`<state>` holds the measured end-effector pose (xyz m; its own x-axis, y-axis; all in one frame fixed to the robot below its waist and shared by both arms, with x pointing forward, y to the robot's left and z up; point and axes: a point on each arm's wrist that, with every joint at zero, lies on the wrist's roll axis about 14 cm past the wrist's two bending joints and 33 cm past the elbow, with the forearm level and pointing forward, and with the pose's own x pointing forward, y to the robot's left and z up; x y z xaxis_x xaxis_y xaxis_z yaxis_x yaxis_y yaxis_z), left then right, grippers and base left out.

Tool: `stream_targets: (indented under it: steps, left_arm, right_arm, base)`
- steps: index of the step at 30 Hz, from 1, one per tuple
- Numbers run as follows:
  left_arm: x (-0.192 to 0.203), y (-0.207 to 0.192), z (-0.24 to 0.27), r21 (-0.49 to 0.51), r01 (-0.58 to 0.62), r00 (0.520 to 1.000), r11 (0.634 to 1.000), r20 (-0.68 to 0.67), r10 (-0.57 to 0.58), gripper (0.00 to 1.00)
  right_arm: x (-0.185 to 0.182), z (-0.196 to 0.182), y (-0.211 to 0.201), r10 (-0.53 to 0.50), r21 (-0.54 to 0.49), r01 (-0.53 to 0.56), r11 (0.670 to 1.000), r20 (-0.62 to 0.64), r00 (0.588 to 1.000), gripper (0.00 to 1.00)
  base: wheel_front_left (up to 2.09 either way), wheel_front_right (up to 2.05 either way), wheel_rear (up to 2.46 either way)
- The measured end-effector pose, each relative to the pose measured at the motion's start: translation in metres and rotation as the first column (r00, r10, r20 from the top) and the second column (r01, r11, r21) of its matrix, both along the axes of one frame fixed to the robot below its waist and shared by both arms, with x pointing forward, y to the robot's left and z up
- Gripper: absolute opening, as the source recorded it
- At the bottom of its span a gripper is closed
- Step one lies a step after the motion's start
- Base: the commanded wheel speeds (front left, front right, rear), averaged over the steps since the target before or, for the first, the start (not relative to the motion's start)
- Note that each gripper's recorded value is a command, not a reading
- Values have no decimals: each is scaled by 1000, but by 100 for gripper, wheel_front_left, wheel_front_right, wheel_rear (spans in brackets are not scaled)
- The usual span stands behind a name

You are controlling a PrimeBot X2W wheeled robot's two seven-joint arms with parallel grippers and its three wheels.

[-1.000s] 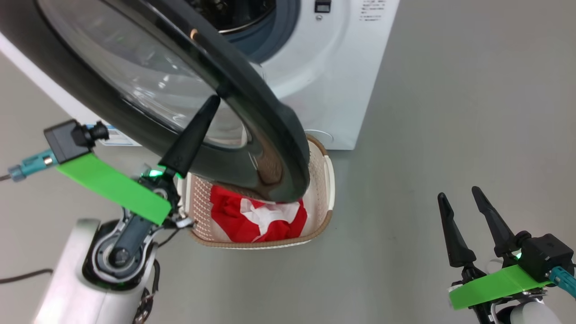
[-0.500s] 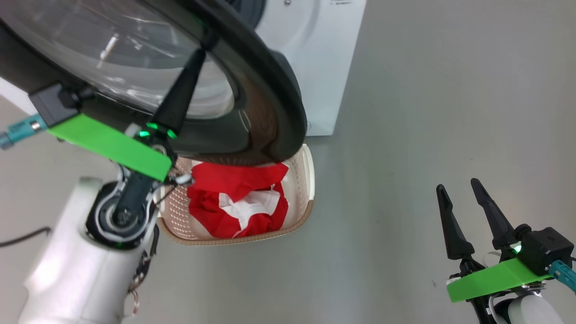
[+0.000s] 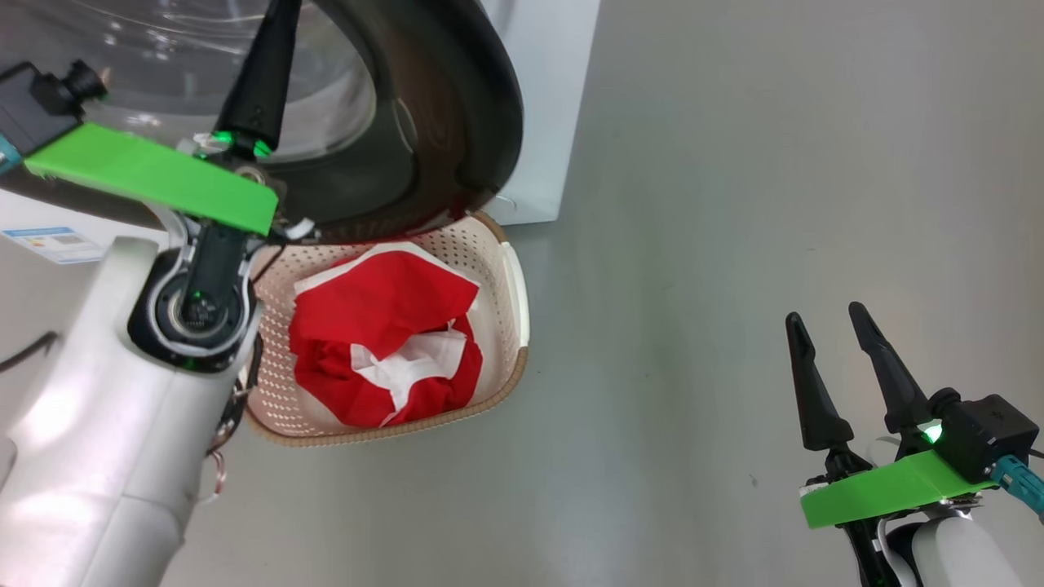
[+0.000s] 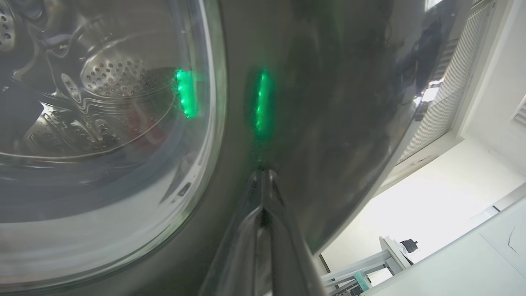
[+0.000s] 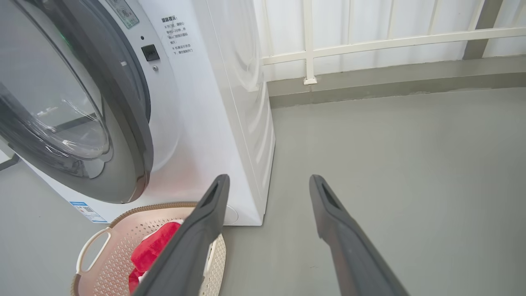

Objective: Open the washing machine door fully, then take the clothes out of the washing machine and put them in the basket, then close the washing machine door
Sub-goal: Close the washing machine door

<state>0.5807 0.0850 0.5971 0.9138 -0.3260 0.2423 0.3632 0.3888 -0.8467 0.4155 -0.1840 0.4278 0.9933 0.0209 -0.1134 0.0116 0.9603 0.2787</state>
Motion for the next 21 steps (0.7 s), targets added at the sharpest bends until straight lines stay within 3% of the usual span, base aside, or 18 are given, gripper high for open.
stream_targets:
  steps: [13, 21]
  left_arm:
    - [7, -3, -4, 23, -6, 1000, 1000, -2, 6, 0]
    - [-24, 26, -32, 37, -79, 994, 996, -69, 82, 0]
  right_arm:
    - [1, 7, -9, -31, -3, 31, 1000, 19, 999, 100]
    - [-2, 22, -6, -22, 2, 22, 1000, 58, 998, 100]
  base:
    - [0, 0, 0]
    - [0, 0, 0]
